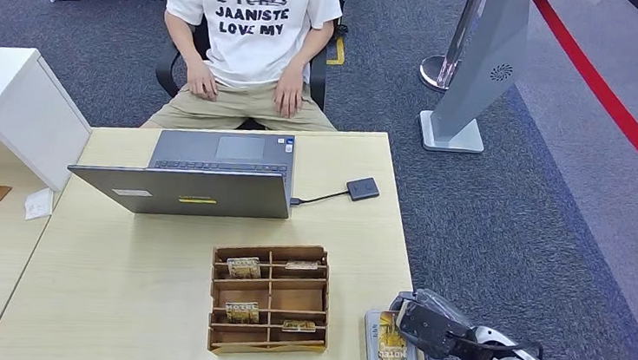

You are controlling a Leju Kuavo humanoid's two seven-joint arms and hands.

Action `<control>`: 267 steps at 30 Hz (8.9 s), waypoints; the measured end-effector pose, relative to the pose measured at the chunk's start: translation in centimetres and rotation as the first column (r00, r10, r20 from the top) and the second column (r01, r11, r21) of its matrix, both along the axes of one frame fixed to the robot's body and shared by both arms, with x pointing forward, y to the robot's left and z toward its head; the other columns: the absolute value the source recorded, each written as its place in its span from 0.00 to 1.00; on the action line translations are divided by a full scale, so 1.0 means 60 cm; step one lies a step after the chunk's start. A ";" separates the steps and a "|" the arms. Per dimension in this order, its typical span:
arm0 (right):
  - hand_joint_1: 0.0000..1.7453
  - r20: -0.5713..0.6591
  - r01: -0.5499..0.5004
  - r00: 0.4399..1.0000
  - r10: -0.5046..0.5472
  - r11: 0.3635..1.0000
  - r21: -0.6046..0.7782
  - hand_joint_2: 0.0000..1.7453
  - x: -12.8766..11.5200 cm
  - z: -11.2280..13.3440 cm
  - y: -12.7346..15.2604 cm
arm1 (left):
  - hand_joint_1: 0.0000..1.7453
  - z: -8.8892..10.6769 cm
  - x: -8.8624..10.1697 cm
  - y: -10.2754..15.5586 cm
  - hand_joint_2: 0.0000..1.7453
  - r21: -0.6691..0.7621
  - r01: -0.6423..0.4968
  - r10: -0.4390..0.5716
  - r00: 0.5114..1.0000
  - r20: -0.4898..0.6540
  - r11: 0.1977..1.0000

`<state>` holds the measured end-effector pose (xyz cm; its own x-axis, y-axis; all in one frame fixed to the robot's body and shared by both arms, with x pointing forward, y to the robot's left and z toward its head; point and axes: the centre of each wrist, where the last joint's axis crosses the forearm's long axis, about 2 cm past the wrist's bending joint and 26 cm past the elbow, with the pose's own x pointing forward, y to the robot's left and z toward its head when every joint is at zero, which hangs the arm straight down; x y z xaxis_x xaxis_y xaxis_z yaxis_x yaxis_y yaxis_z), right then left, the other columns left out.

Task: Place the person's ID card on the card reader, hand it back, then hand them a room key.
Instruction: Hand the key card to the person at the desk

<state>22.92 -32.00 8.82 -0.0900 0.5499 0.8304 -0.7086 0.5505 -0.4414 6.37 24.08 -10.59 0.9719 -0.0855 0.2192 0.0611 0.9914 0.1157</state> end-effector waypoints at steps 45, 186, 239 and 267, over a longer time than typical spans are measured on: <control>1.00 0.031 0.019 0.999 -0.017 0.997 -0.078 1.00 0.000 0.001 -0.014 | 0.00 0.000 -0.001 0.001 0.00 0.001 0.003 -0.003 1.000 -0.002 1.000; 1.00 0.035 0.021 0.999 -0.018 0.996 -0.082 1.00 -0.022 -0.006 -0.014 | 0.00 -0.001 -0.006 0.005 0.00 0.007 -0.001 0.001 1.000 -0.008 1.000; 1.00 0.271 0.100 0.836 -0.478 0.617 0.781 1.00 -0.031 0.116 0.141 | 0.00 -0.001 -0.011 -0.003 0.00 0.000 0.016 -0.016 1.000 -0.005 1.000; 1.00 0.539 -0.060 0.735 -0.410 0.753 0.655 1.00 0.151 0.272 0.259 | 0.00 0.010 0.046 -0.015 0.00 -0.017 0.171 -0.171 0.985 0.007 0.985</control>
